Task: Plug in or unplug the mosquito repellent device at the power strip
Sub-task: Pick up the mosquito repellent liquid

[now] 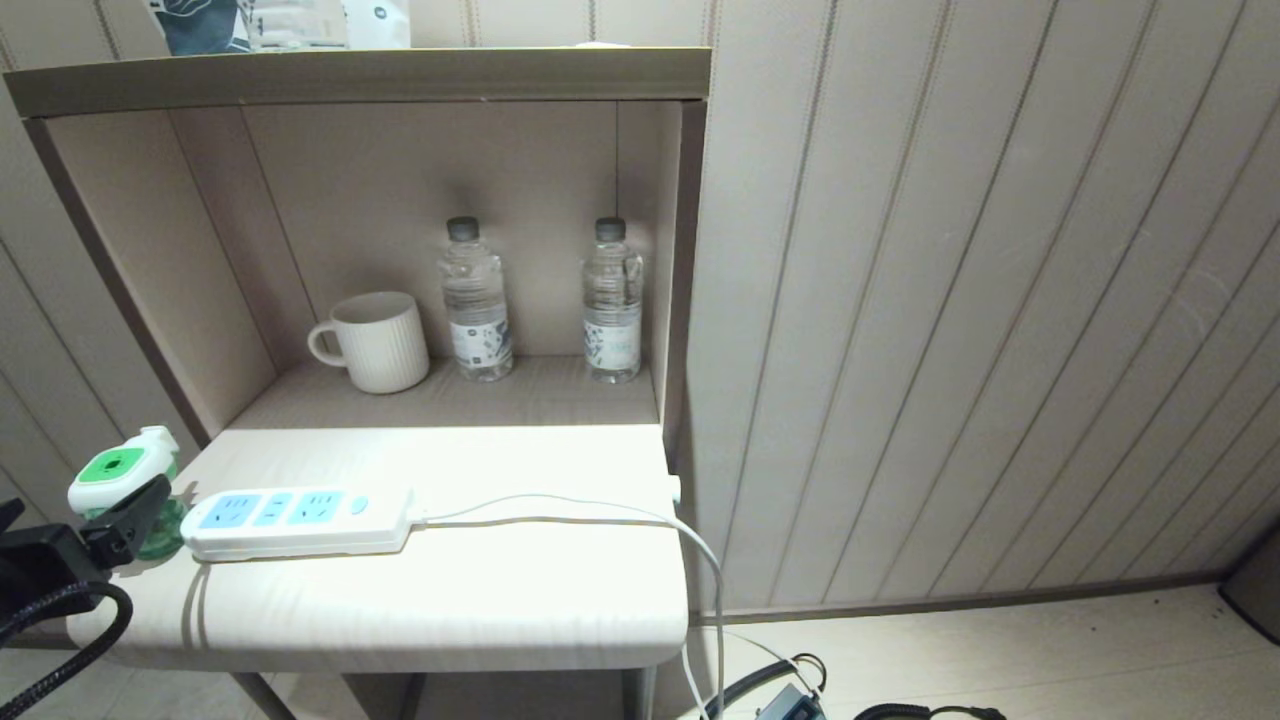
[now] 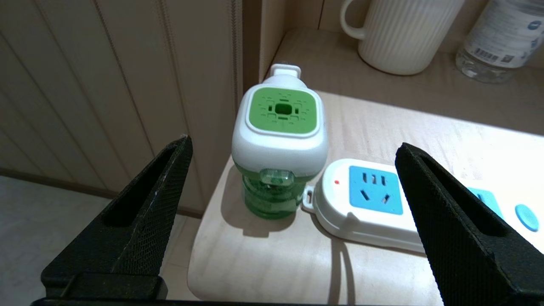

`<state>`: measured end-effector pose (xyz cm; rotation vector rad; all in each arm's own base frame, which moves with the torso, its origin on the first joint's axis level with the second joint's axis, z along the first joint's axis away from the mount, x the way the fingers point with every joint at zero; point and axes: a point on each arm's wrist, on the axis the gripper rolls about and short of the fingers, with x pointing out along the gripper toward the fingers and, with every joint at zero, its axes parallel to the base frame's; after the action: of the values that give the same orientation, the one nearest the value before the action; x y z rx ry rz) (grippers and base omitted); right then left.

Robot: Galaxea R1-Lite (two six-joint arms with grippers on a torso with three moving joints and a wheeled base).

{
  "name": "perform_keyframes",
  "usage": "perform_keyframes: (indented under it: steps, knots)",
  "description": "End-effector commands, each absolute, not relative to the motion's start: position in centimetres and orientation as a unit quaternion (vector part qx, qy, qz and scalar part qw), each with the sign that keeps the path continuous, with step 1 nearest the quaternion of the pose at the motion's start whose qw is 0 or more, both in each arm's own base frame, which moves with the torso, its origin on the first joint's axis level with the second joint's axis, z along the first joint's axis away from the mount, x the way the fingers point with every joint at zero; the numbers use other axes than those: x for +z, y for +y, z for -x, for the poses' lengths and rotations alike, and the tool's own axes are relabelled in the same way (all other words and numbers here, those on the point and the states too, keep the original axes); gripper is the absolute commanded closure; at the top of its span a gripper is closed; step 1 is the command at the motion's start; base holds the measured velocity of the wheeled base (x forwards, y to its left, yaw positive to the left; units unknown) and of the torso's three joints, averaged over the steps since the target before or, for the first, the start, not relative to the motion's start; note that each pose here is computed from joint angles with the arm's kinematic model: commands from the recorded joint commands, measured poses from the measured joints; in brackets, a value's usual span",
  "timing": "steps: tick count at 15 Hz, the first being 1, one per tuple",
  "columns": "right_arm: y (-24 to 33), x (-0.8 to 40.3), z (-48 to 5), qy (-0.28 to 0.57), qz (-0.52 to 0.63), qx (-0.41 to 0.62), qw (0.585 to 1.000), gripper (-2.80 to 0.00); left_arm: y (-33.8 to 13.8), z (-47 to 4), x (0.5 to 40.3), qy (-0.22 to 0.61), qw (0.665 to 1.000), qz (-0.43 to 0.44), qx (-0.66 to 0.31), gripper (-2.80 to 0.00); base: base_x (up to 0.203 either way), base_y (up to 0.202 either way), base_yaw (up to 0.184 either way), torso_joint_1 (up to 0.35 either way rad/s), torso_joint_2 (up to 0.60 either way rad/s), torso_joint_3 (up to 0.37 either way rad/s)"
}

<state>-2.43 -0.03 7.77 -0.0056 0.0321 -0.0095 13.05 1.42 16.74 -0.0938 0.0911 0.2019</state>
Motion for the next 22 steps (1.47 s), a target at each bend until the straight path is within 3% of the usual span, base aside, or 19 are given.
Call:
perform_keyframes:
  steps: [1,22]
  knots:
    - [0.0,7.8,2.4,0.016,0.003,-0.005,1.000,0.00,1.6,-14.0,16.8,0.053,0.992,0.048,0.105,-2.80,0.000,0.000,0.000,0.000,0.00,0.000]
    - [0.0,7.8,2.4,0.016,0.003,-0.005,1.000,0.00,2.7,-18.5,15.8,0.099,0.986,0.050,0.122,-2.80,0.000,0.000,0.000,0.000,0.00,0.000]
